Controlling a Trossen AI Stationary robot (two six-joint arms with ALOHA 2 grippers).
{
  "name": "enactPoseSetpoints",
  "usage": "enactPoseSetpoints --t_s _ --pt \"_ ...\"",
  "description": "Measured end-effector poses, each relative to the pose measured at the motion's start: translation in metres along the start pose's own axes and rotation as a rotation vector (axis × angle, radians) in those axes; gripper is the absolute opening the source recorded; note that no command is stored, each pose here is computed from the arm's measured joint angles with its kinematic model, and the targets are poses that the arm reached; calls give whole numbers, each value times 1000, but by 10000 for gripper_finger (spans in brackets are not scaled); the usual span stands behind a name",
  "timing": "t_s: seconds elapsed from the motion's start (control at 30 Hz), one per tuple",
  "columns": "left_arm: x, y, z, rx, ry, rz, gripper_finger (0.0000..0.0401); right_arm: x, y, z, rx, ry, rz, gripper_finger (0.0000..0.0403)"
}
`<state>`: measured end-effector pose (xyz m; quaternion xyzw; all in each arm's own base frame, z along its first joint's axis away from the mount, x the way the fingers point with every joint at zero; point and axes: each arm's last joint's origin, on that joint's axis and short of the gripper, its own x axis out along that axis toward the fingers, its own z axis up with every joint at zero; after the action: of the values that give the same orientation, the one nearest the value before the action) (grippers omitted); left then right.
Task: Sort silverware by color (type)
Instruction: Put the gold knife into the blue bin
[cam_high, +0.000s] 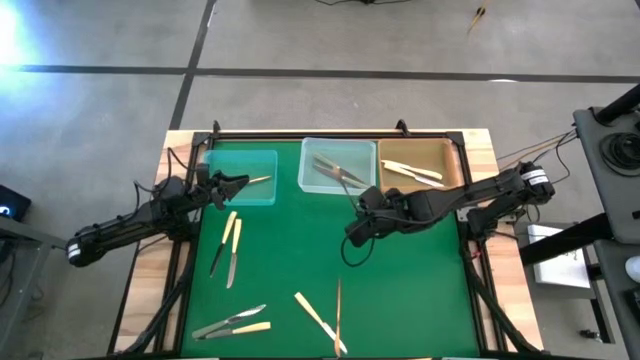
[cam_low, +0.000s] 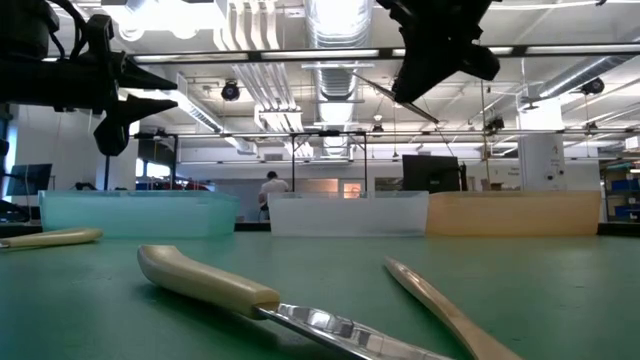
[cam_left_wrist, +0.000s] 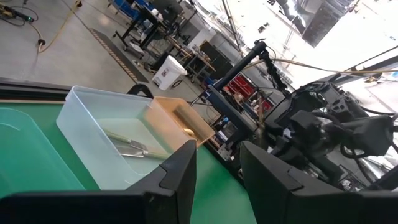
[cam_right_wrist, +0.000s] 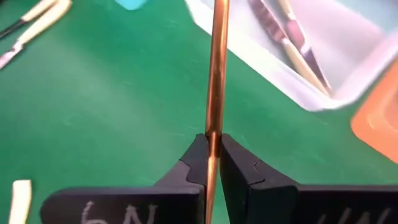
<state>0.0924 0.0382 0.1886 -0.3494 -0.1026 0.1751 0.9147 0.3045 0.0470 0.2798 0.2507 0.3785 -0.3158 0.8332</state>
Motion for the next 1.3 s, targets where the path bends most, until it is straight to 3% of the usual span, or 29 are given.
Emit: enactPoseSetpoints --t_s 0.13,0.4,0.5,0.77,1.13,1.3 --pt "0 0 0 0 0 0 109 -1 3 4 -102 -35 42 12" --pt "0 0 0 0 0 0 109 9 -9 19 -139 -68 -29 11" --pt "0 0 0 0 0 0 109 11 -9 27 -129 -104 -5 11" --pt "0 0 0 0 0 0 109 11 -3 33 -257 -147 60 10" --pt "0 0 0 3 -1 1 109 7 8 44 -207 -249 176 9" --pt "0 1 2 102 -48 56 109 7 9 45 -188 -260 197 9"
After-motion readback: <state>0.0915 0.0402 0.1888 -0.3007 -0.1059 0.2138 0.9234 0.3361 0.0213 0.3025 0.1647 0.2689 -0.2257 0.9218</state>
